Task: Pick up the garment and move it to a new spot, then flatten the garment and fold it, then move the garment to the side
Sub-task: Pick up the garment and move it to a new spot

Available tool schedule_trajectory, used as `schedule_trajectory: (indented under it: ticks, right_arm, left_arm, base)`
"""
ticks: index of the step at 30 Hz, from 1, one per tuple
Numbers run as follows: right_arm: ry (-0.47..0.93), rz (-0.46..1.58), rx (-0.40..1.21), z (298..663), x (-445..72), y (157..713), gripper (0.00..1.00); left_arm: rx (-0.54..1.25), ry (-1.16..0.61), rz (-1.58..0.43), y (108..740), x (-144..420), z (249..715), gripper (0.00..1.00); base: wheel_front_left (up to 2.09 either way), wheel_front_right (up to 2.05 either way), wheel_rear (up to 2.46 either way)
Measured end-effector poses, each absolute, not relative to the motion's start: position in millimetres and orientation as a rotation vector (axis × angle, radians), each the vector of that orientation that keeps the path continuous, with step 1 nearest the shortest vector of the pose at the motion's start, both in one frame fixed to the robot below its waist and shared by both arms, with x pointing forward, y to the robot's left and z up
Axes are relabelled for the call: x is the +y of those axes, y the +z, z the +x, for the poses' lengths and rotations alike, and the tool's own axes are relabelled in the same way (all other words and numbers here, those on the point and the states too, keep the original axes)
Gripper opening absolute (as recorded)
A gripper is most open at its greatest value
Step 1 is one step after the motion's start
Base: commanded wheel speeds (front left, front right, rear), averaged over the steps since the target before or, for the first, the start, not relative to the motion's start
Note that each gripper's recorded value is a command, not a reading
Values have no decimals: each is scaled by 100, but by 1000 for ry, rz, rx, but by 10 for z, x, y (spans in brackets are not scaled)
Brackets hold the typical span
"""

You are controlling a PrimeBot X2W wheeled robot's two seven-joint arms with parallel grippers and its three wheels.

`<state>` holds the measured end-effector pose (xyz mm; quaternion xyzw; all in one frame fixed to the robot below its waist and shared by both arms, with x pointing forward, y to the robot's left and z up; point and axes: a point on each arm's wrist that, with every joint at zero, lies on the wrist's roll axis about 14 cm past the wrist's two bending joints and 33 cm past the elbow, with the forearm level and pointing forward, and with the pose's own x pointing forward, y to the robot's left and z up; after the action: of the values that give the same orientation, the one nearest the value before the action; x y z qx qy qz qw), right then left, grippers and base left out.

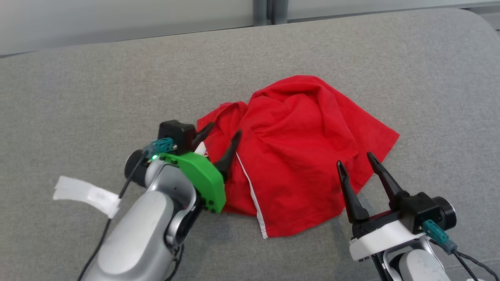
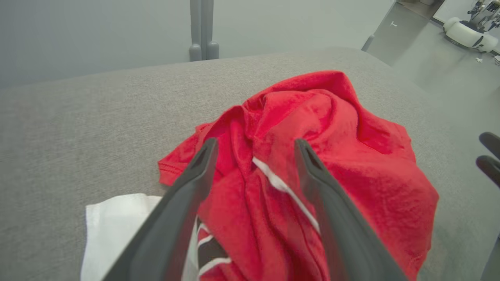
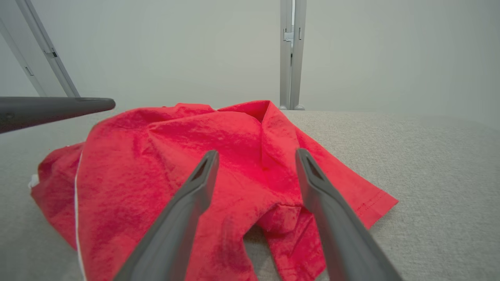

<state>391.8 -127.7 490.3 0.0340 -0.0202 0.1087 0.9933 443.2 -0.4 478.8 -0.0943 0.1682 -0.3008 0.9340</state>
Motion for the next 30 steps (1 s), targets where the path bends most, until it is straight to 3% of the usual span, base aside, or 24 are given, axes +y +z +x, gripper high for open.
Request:
schedule_trajectory:
  ticks: [12, 30]
  right_arm:
    - [263, 68, -45, 3912, -1127, 4918, 100]
    - [233, 46, -36, 3867, -1237, 4896, 100]
  left_arm:
    - [579, -587, -174, 4437, 627, 3837, 100]
    - [725, -571, 3, 3820, 707, 3947, 100]
  base:
    - [0, 0, 0]
    - [0, 0, 0]
